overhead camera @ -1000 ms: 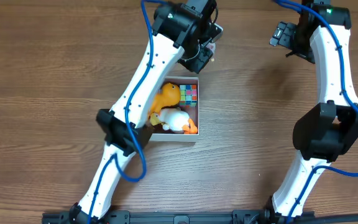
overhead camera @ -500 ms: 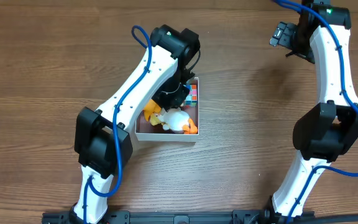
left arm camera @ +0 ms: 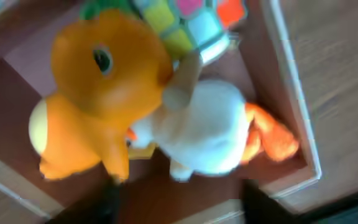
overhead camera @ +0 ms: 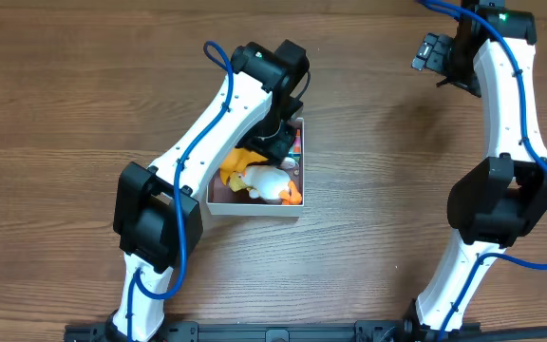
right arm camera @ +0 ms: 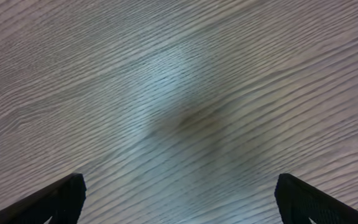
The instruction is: Pack container
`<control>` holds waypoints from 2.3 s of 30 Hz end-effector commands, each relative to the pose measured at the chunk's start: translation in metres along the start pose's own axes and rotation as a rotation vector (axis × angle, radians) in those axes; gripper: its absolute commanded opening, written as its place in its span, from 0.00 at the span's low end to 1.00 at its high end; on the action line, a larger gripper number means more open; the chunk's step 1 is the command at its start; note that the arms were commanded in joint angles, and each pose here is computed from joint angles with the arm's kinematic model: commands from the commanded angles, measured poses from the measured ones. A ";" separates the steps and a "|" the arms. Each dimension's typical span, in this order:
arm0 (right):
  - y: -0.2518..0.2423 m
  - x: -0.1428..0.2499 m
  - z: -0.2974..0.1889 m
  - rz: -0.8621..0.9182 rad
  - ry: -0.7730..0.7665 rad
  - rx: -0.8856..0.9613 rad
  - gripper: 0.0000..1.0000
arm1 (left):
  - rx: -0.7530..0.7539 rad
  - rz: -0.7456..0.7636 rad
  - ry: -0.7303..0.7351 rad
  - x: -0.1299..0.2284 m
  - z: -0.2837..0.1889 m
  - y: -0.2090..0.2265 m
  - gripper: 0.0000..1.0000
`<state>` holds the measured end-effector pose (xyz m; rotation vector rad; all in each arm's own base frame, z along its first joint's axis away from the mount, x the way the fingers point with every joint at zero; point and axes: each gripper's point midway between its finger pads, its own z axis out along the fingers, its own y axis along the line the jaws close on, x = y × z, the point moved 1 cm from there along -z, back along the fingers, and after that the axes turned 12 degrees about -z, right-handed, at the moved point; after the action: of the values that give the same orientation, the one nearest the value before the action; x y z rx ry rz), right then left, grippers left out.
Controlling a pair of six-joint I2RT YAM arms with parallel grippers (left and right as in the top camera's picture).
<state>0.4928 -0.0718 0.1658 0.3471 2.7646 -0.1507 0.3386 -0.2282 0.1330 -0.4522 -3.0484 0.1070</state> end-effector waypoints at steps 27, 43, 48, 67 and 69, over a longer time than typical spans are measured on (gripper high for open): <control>0.001 -0.002 -0.005 0.001 -0.014 -0.003 1.00 | -0.104 -0.544 -0.824 0.059 -0.298 0.160 1.00; 0.001 -0.002 -0.005 0.002 -0.014 -0.003 1.00 | -0.116 -0.820 -0.713 0.133 -0.270 0.205 1.00; 0.001 -0.002 -0.005 0.002 -0.014 -0.003 1.00 | -0.112 -0.819 -0.712 0.133 -0.270 0.205 1.00; 0.001 -0.002 -0.005 0.002 -0.014 -0.003 1.00 | -0.117 -0.139 -0.947 0.091 -0.194 0.180 1.00; 0.001 -0.002 -0.005 0.002 -0.014 -0.003 1.00 | -0.119 -0.130 -0.989 0.098 -0.166 0.178 1.00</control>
<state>0.4931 -0.0719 0.1659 0.3477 2.7633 -0.1511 0.3246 -0.0147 0.3226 -0.1548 -4.0411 0.1378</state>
